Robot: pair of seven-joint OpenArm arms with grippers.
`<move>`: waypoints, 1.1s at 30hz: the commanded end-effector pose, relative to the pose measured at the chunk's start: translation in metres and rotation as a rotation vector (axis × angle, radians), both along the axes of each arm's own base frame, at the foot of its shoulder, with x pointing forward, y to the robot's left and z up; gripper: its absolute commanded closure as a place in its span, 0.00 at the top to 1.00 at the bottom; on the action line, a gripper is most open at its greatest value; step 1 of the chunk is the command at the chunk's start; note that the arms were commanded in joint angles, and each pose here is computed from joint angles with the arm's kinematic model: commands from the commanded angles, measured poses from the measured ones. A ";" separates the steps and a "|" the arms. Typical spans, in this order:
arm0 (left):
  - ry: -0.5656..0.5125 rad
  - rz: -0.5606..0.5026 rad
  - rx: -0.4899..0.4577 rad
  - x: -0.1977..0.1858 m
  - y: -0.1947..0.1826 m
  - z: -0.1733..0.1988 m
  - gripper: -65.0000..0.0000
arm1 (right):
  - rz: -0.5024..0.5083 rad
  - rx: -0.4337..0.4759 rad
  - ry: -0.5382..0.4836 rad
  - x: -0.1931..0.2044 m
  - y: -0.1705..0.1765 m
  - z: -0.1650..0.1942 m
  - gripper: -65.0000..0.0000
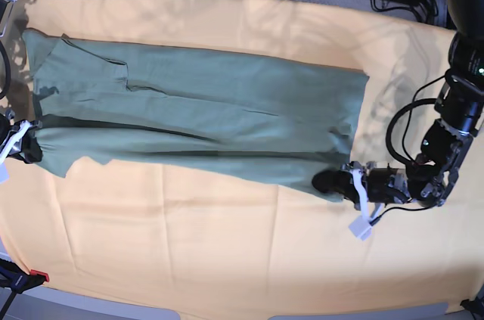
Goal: Fold the T-shirt properly
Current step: 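Lift the gripped edge and fold it over toward the first fold, then lay the folded edge down onto the shirt with both grippers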
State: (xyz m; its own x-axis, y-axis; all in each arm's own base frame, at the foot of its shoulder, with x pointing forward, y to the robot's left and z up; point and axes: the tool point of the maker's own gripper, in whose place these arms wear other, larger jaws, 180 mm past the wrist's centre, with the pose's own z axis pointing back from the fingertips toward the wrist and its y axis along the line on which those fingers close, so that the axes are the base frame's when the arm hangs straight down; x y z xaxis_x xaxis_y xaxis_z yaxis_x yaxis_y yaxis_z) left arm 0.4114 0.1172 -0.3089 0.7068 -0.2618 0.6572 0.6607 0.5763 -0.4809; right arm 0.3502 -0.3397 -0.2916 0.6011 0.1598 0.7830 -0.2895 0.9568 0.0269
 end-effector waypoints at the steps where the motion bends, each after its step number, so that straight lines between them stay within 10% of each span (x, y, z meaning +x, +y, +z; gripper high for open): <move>1: -0.051 -0.006 -0.031 0.012 -0.005 0.023 0.00 | -0.003 -0.024 -0.049 0.007 -0.009 0.022 0.00; 33: 0.150 -0.318 0.257 -0.052 0.006 0.012 0.00 | 0.008 -0.042 0.139 -0.022 -0.010 -0.011 0.00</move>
State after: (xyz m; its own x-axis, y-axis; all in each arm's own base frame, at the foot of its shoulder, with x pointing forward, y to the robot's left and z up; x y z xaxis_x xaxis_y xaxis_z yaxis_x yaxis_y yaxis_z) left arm 0.3488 0.1219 -0.3131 0.6636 -0.6284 0.4059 0.7405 0.4751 -0.4753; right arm 0.3185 -0.3409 -0.3242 0.7399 0.1809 0.6479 -0.2905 0.9547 0.0651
